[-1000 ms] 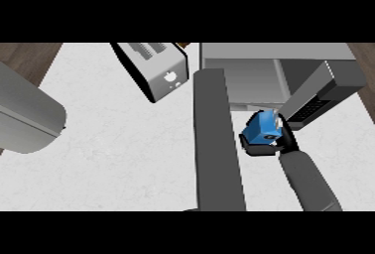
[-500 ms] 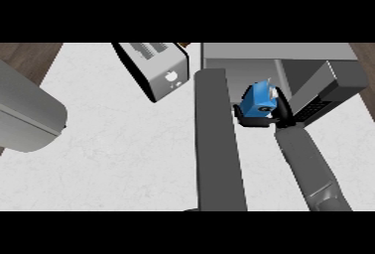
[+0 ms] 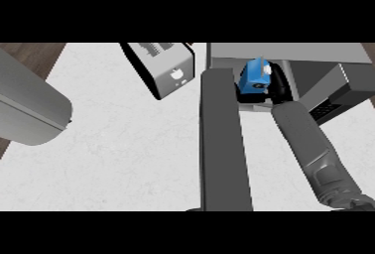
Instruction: Pick up the milk, place it into the microwave and close the microwave
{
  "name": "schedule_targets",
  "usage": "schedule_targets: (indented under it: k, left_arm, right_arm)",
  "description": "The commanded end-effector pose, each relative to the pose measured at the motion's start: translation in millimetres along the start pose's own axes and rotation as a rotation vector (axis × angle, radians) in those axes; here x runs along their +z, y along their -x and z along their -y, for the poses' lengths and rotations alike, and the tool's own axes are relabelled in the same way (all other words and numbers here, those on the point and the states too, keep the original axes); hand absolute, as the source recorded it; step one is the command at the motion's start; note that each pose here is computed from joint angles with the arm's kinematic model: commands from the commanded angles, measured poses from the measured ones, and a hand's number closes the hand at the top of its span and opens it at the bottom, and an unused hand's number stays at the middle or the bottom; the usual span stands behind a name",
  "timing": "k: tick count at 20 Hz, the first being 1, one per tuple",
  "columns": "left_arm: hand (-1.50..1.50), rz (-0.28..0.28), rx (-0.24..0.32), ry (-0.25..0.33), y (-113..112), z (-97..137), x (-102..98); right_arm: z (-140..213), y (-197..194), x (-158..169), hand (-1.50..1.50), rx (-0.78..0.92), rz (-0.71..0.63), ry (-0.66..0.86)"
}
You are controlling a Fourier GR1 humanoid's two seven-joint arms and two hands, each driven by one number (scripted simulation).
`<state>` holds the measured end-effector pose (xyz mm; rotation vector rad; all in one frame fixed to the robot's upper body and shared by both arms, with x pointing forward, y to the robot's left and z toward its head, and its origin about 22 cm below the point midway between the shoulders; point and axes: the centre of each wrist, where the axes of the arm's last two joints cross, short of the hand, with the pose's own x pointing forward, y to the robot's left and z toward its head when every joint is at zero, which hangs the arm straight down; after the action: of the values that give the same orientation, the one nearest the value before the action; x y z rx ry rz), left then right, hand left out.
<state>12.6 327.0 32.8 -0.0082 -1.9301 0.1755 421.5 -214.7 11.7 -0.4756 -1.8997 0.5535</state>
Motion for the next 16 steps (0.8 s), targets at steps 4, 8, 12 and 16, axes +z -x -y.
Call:
schedule_targets:
  k: [4, 8, 12, 16]
  left_arm:
    - [-1.50, -0.015, 0.020, 0.034, 16, -4, -14]
    - [-1.50, -0.011, -0.006, 0.044, 13, -15, -19]
    - [-1.50, -0.003, -0.005, 0.053, 15, -10, -21]
    - [-1.50, 0.006, -0.028, 0.081, 14, -16, -38]
  right_arm:
    - [-1, -10, -17, 1.50, 0.090, -0.142, 0.178]
    - [11, -6, -19, -1.50, 0.086, -0.167, 0.298]
    - [20, 13, -3, -1.50, 0.158, -0.142, 0.326]
    - [16, 5, -11, -1.50, 0.234, -0.139, 0.235]
